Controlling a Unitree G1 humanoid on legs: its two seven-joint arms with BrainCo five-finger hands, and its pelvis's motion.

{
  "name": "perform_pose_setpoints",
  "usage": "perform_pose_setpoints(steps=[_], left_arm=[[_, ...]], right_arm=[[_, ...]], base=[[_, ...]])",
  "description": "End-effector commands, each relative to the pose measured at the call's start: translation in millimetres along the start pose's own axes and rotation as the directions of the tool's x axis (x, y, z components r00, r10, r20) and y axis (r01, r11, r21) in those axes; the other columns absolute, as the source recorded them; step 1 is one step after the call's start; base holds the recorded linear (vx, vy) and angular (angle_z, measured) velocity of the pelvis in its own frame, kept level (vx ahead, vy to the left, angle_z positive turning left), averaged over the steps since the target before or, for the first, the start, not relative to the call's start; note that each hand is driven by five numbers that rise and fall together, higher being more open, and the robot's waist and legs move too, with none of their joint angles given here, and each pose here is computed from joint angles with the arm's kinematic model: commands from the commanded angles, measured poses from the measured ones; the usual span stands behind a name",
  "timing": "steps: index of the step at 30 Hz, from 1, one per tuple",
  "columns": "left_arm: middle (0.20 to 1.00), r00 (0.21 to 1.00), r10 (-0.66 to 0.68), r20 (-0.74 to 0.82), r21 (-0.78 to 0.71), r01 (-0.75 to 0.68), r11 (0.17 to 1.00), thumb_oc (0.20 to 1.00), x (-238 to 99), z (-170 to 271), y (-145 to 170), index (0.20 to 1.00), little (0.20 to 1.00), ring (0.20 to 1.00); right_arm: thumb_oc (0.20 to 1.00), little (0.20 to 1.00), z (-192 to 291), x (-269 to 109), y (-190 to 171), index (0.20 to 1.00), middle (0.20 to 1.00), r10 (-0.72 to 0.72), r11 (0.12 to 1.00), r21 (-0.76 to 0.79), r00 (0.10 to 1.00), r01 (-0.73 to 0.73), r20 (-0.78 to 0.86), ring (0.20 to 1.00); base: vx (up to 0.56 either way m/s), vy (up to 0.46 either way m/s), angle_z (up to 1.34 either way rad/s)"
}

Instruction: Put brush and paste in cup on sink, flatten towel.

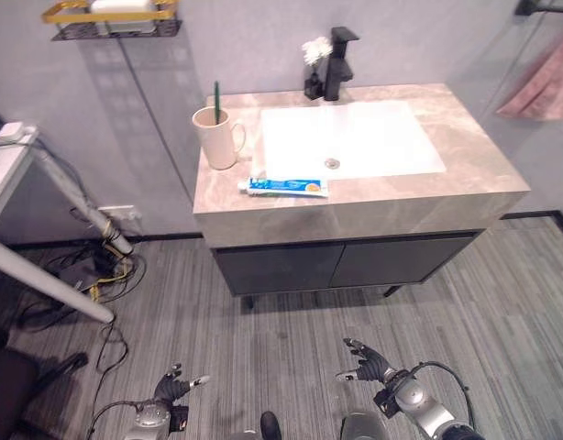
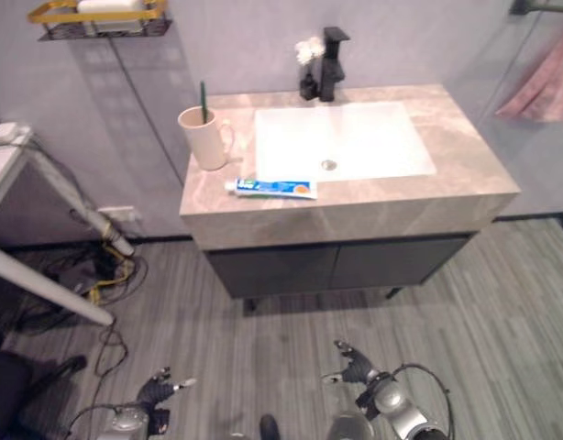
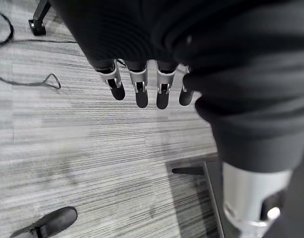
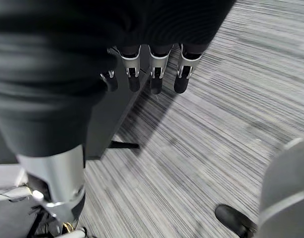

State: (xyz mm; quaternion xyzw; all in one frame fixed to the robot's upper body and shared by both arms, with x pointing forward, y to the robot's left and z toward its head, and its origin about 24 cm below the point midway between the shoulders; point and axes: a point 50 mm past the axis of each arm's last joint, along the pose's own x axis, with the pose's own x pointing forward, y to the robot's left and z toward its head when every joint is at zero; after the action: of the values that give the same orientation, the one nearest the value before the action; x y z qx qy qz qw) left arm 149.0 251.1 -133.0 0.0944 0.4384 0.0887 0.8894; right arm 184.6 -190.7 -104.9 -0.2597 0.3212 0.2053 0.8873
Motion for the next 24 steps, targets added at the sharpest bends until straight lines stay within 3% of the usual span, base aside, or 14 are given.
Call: perform_pose_setpoints(steps=[1, 6, 8, 9, 17, 24], left_arm=[[1.000, 0.999, 0.031, 0.038, -0.020, -0.030, 0.999, 1.000, 2, 9, 8, 1.000, 1.000, 1.000], [1.000, 0.999, 0.031, 0.043, -0.006, -0.030, 1.000, 1.000, 2, 10, 6, 1.000, 1.000, 1.000], [1.000, 0.998, 0.015, 0.063, 0.066, -0.019, 0.998, 1.000, 2, 11, 5, 1.000, 1.000, 1.000], [1.000, 0.998, -0.003, 0.059, 0.161, -0.006, 0.987, 1.000, 2, 11, 6, 1.000, 1.000, 1.000], [1.000, 0.998, -0.029, 0.052, 0.100, 0.024, 0.995, 1.000, 3, 11, -9, 1.000, 1.000, 1.000], [1.000, 0.995, -0.056, 0.082, 0.097, 0.048, 0.994, 1.000, 3, 17, -18, 1.000, 1.000, 1.000]], right_arm=[[1.000, 1.000, 8, -1, -6, 1.000, 1.000, 0.006, 0.998, -0.056, 0.999, -0.003, 0.044, 1.000], [1.000, 1.000, 11, -1, -9, 1.000, 1.000, 0.005, 0.995, -0.099, 0.998, 0.001, 0.057, 1.000], [1.000, 1.000, 16, -2, -14, 1.000, 1.000, 0.002, 0.989, -0.148, 0.997, 0.009, 0.076, 1.000], [1.000, 1.000, 16, -1, -15, 1.000, 1.000, 0.031, 0.970, -0.242, 0.998, -0.015, 0.062, 1.000], [1.000, 1.000, 4, -14, -42, 1.000, 1.000, -0.061, 0.975, -0.213, 0.997, 0.068, 0.042, 1.000], [1.000, 1.000, -6, -17, -41, 1.000, 1.000, -0.054, 0.973, -0.223, 0.998, 0.055, 0.009, 1.000]], base=[[0.22, -0.177, -0.05], [0.22, -0.224, 0.10], [0.24, -0.308, 0.10], [0.22, -0.277, 0.10], [0.14, -0.213, -0.02], [0.08, -0.112, 0.00]])
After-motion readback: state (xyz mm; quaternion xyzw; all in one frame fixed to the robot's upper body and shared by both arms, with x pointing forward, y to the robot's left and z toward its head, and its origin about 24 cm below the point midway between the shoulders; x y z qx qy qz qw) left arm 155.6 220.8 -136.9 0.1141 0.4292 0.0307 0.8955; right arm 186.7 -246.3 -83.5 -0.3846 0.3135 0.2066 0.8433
